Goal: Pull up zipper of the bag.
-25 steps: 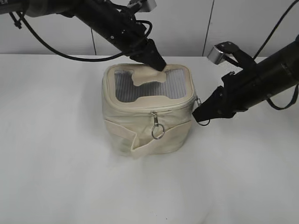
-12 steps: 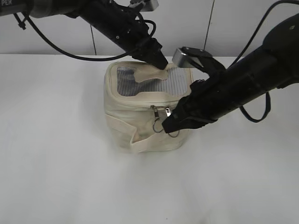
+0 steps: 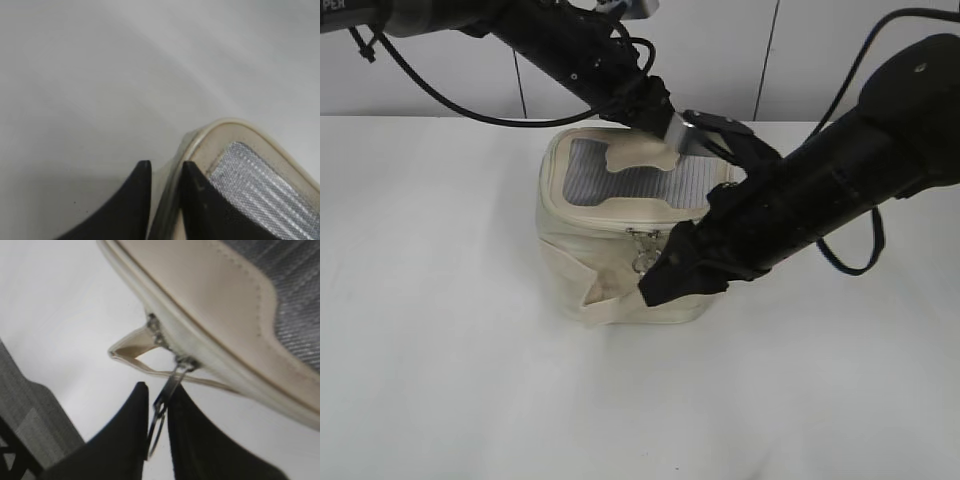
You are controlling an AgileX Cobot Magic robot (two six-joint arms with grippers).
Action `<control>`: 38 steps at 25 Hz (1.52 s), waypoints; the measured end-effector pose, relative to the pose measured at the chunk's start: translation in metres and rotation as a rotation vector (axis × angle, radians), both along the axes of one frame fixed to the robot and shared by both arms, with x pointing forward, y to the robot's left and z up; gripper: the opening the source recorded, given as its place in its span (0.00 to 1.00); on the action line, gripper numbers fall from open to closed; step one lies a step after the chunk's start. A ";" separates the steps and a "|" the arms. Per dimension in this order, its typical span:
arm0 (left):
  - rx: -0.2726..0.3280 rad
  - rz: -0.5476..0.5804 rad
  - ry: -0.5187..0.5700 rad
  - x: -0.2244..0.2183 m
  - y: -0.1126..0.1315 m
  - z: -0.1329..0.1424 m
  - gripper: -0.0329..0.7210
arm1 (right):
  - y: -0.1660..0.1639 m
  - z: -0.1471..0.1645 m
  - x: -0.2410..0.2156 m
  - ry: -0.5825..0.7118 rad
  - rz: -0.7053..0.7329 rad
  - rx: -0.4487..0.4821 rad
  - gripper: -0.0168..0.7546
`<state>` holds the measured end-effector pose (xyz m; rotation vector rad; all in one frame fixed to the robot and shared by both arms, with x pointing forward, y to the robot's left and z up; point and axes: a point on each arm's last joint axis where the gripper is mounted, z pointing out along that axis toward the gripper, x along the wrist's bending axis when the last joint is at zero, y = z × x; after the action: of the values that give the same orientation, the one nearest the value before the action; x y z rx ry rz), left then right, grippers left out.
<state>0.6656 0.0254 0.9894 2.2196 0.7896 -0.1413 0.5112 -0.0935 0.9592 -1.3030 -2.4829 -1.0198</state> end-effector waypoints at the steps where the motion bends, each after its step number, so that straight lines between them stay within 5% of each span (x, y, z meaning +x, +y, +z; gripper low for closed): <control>1: -0.003 0.007 -0.001 0.001 0.000 0.001 0.34 | -0.004 0.000 0.000 0.025 0.008 -0.001 0.44; 4: -0.012 0.026 0.002 0.002 0.008 0.011 0.43 | -0.030 0.004 0.006 0.067 -0.024 -0.032 0.60; 10: -0.055 0.115 -0.038 -0.010 0.039 0.065 0.36 | -0.097 0.032 0.007 0.040 -0.164 -0.041 0.61; 15: -0.013 0.221 -0.047 -0.053 0.058 0.082 0.36 | -0.128 0.059 -0.018 0.040 -0.218 -0.081 0.61; 23: 0.030 0.350 -0.195 -0.178 0.127 0.106 0.37 | -0.147 0.108 -0.082 -0.049 -0.274 -0.171 0.61; 30: -0.078 0.410 -0.311 -0.317 0.196 0.129 0.42 | -0.163 0.147 -0.165 -0.219 -0.310 -0.201 0.68; 35: -0.104 0.455 -0.410 -0.397 0.240 0.132 0.48 | -0.175 0.126 -0.219 -0.328 -0.385 -0.192 0.68; 38: -0.062 0.517 -0.439 -0.432 0.265 0.122 0.50 | -0.184 0.115 -0.251 -0.454 -0.448 -0.183 0.68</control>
<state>0.2340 0.2900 1.1113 1.8199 1.0519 0.5453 0.2602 -0.2771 1.0745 -1.9374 -2.7174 -1.3352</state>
